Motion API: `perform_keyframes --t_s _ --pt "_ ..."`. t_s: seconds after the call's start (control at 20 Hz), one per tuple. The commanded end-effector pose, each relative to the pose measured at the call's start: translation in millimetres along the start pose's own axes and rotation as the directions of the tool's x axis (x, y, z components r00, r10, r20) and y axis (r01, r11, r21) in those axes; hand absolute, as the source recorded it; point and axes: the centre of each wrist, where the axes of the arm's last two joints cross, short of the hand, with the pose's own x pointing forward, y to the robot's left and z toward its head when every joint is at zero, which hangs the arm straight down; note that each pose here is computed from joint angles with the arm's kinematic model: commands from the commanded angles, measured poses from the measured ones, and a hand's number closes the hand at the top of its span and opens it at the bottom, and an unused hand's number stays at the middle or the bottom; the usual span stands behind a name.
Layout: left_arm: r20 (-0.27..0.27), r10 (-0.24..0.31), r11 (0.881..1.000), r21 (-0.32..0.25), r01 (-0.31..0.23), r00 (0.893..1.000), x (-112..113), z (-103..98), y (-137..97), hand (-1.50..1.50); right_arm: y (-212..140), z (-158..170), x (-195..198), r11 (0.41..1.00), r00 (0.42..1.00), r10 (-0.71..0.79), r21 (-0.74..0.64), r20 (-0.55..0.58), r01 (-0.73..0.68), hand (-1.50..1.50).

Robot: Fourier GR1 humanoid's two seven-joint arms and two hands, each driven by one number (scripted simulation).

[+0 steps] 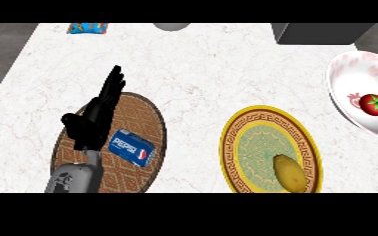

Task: Pick the tomato from the plate and place it in the bowl

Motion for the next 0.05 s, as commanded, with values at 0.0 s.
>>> perform_keyframes --t_s 0.0 --pt "0.000 0.005 1.000 0.020 -0.005 1.000 -20.6 -0.6 7.1 0.00 -8.5 24.1 -13.9 0.990 0.993 -0.089 0.114 0.078 0.080 -1.50"
